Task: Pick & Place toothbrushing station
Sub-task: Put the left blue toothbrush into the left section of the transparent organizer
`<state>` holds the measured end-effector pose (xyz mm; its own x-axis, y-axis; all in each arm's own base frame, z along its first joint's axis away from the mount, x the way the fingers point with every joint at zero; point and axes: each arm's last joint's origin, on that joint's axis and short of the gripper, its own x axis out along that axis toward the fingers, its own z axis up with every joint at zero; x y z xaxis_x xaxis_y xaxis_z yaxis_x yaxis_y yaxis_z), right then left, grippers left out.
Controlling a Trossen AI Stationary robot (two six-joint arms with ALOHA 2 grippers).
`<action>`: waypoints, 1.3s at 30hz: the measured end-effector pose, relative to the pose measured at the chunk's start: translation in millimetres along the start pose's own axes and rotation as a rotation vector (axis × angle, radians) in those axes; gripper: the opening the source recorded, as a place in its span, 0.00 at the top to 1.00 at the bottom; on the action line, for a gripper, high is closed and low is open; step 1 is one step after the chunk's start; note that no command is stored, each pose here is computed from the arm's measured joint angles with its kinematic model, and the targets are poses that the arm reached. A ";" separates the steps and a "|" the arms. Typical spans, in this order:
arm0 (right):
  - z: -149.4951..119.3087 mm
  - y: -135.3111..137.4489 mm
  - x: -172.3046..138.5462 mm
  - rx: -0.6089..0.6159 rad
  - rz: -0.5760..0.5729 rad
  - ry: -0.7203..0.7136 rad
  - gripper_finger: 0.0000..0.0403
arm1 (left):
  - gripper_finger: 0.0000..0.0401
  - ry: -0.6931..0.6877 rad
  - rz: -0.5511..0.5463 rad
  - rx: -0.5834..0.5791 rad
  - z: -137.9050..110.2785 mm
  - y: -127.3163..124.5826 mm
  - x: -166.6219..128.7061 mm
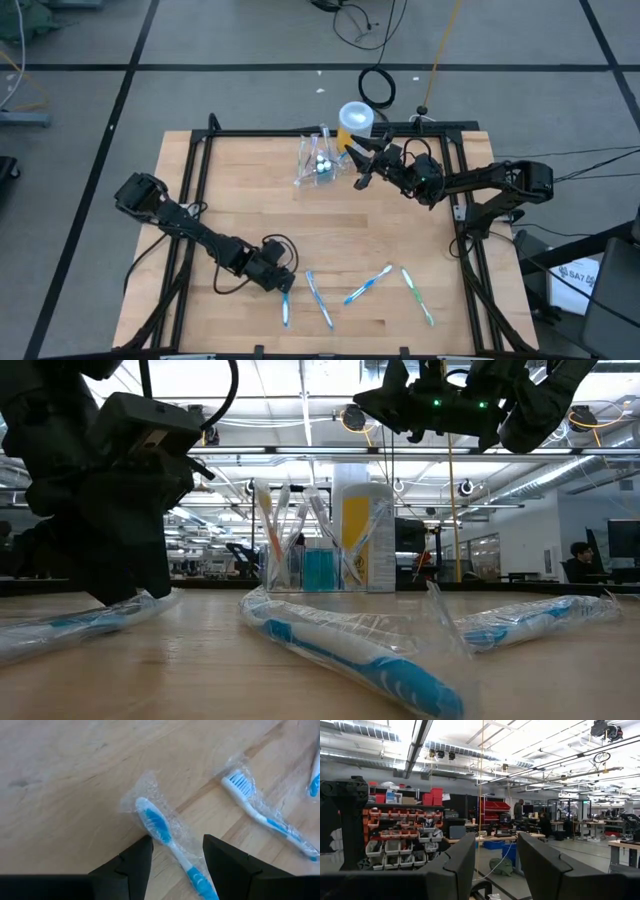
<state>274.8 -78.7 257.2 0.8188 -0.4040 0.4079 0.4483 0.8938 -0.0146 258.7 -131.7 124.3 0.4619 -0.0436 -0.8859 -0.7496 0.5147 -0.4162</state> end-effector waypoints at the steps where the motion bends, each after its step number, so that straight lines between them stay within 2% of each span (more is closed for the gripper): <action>1: 0.0 0.0 0.0 0.000 0.000 0.000 0.65 | 0.54 -0.001 0.001 0.000 0.0 0.1 0.1; 5: 0.0 0.0 0.0 0.000 0.000 0.000 0.65 | 0.62 -0.003 0.010 -0.006 1.3 1.1 0.5; 12: 0.0 0.0 0.0 0.000 0.000 0.000 0.65 | 0.88 -0.014 0.027 -0.013 10.8 3.8 2.3; 16: 0.0 0.0 0.0 0.000 0.000 0.000 0.65 | 0.98 -0.008 0.026 0.031 15.6 4.2 3.1; 21: 0.0 0.0 0.0 0.000 0.000 0.000 0.65 | 0.95 -0.004 0.022 0.021 19.9 4.6 2.8; 24: 0.0 0.0 0.0 0.000 0.000 0.000 0.65 | 0.98 0.009 0.012 0.035 23.7 4.8 -2.3; 28: 0.0 0.0 0.0 0.000 0.000 0.000 0.65 | 0.98 -0.052 -0.025 0.075 29.9 2.4 -18.3; 32: -0.1 0.0 0.0 0.000 0.000 0.001 0.65 | 0.99 -0.181 -0.061 0.129 41.4 -0.6 -41.3; 39: -0.4 0.0 0.0 0.000 0.001 0.003 0.65 | 0.99 -0.521 -0.050 0.251 69.3 -0.9 -79.7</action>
<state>275.0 -78.7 256.9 0.8204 -0.4034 0.4052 0.4473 0.8942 -0.0155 255.5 -69.4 209.5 0.7141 0.3217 -0.6218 -0.6147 0.7132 -0.3369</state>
